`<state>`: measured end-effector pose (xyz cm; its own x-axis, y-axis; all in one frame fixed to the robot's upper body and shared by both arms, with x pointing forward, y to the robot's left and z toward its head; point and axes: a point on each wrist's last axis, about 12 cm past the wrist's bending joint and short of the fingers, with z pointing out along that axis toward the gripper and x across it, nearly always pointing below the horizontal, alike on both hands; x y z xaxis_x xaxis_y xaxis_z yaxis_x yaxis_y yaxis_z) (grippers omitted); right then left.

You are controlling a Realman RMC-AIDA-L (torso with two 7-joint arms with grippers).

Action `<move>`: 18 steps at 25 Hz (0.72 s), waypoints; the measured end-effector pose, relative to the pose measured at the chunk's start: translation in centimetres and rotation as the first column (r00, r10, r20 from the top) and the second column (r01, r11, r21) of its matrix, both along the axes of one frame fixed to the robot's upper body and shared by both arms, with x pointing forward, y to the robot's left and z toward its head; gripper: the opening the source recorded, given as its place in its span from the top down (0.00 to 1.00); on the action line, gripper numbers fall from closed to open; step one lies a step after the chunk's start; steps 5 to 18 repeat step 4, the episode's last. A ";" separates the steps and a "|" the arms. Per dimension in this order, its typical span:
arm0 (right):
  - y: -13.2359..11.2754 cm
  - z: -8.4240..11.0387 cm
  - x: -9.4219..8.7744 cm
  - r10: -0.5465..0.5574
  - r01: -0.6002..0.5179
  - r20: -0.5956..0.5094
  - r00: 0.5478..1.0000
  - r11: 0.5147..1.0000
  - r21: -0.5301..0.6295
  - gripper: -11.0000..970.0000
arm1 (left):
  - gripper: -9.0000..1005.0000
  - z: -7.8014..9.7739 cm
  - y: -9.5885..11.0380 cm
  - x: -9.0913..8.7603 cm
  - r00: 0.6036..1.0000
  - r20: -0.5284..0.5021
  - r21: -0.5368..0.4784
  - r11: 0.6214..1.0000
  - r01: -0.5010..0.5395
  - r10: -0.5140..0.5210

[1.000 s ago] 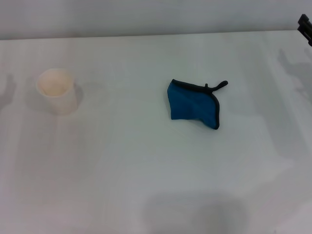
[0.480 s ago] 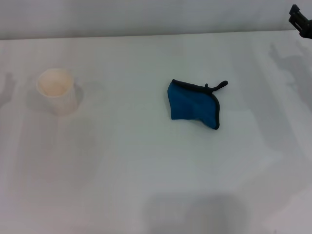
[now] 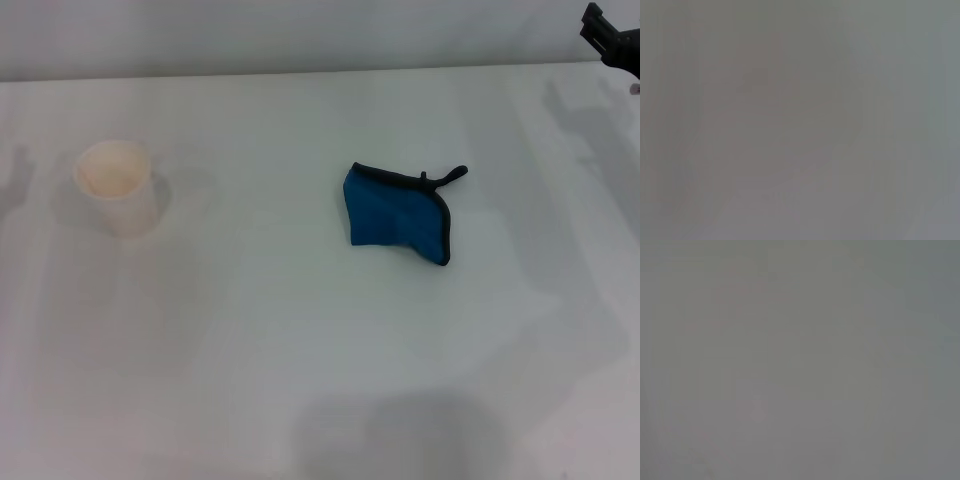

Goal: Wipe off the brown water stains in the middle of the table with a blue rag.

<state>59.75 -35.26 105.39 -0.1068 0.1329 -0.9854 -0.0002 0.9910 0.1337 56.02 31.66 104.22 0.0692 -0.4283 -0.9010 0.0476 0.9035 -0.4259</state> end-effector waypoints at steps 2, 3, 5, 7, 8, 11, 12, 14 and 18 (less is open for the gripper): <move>0.1 0.0 0.1 -0.004 0.004 0.002 1.000 1.000 0.009 0.13 | 0.13 0.0 0.0 0.0 1.000 -0.002 0.000 1.000 0.000 0.000; 0.1 0.0 0.1 -0.003 0.003 0.002 1.000 1.000 0.010 0.13 | 0.13 0.0 0.0 0.1 1.000 -0.001 0.001 1.000 0.000 0.000; 0.1 0.0 0.1 -0.003 0.003 0.002 1.000 1.000 0.011 0.13 | 0.13 0.0 0.0 0.1 1.000 -0.001 0.001 1.000 0.000 0.000; 0.1 0.0 0.1 -0.003 0.003 0.002 1.000 1.000 0.011 0.13 | 0.13 0.0 0.0 0.1 1.000 -0.001 0.001 1.000 0.000 0.000; 0.1 0.0 0.1 -0.003 0.003 0.002 1.000 1.000 0.011 0.13 | 0.13 0.0 0.0 0.1 1.000 -0.001 0.001 1.000 0.000 0.000; 0.1 0.0 0.1 -0.003 0.003 0.002 1.000 1.000 0.011 0.13 | 0.13 0.0 0.0 0.1 1.000 -0.001 0.001 1.000 0.000 0.000; 0.1 0.0 0.1 -0.003 0.003 0.002 1.000 1.000 0.011 0.13 | 0.13 0.0 0.0 0.1 1.000 -0.001 0.001 1.000 0.000 0.000; 0.1 0.0 0.1 -0.003 0.003 0.002 1.000 1.000 0.011 0.13 | 0.13 0.0 0.0 0.1 1.000 -0.001 0.001 1.000 0.000 0.000; 0.1 0.0 0.1 -0.003 0.003 0.002 1.000 1.000 0.011 0.13 | 0.13 0.0 0.0 0.1 1.000 -0.001 0.001 1.000 0.000 0.000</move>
